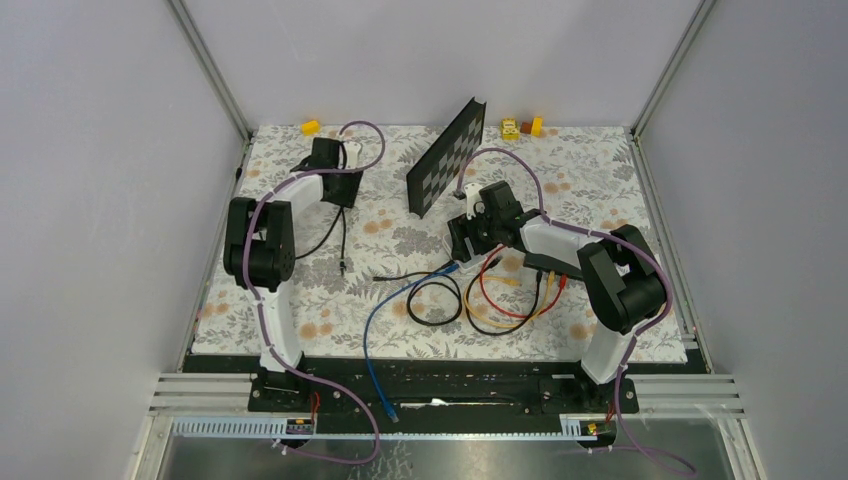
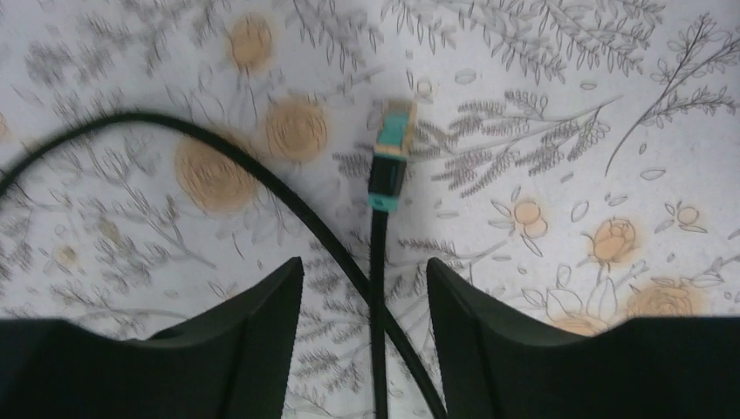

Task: Pull the plug from the switch port
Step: Move the connector to the corner of the board.

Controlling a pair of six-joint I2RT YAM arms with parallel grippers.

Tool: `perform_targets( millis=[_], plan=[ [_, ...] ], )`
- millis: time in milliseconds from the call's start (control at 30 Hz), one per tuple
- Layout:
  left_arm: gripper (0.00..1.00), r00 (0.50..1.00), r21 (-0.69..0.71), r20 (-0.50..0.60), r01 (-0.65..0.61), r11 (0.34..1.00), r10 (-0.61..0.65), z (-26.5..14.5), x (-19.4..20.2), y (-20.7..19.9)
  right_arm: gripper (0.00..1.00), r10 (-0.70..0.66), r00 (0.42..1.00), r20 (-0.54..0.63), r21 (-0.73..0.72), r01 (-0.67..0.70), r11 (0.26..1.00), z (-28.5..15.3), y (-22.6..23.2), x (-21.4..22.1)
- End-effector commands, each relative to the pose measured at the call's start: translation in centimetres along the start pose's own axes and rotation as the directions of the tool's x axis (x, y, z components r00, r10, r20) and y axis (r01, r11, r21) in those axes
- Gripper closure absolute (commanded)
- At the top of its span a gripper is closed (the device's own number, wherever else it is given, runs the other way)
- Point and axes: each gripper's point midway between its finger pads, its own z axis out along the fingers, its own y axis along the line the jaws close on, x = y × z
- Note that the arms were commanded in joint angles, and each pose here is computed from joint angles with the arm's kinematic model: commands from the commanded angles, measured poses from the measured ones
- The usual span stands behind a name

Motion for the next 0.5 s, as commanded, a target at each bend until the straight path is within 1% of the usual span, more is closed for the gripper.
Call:
perform_targets(
  millis=[0,33,67,167,333,467],
  plan=[
    [0.34,0.996,0.008,0.082,0.033,0.999,-0.034,-3.1,-1.4,0.1,0.22,-0.011,0.999,0.032,-0.032,0.012,0.999,-0.5,0.5,-1.4],
    [0.27,0.996,0.015,0.086,0.035,0.999,-0.036,-3.5,-1.2,-0.1,0.22,-0.009,0.999,0.032,-0.034,0.010,0.999,-0.4,0.5,-1.5],
    [0.24,0.995,0.018,0.092,0.035,0.999,-0.037,-4.0,-1.1,-0.2,0.22,-0.009,1.000,0.029,-0.038,0.010,0.999,-0.4,0.5,-1.4],
    [0.20,0.996,0.024,0.086,0.035,0.999,-0.037,-5.1,0.0,-0.6,0.21,-0.009,1.000,0.027,-0.040,0.010,0.999,-0.4,0.6,-1.4],
    [0.20,0.999,0.044,0.037,0.030,0.999,-0.032,-5.2,3.1,-1.4,0.21,-0.012,0.999,0.031,-0.042,0.013,0.999,-0.6,0.7,-1.6],
    [0.25,1.000,0.029,-0.008,0.012,1.000,-0.012,-4.6,5.0,-1.3,0.21,-0.008,1.000,0.029,-0.046,0.010,0.999,-0.5,0.7,-1.5]
  ],
)
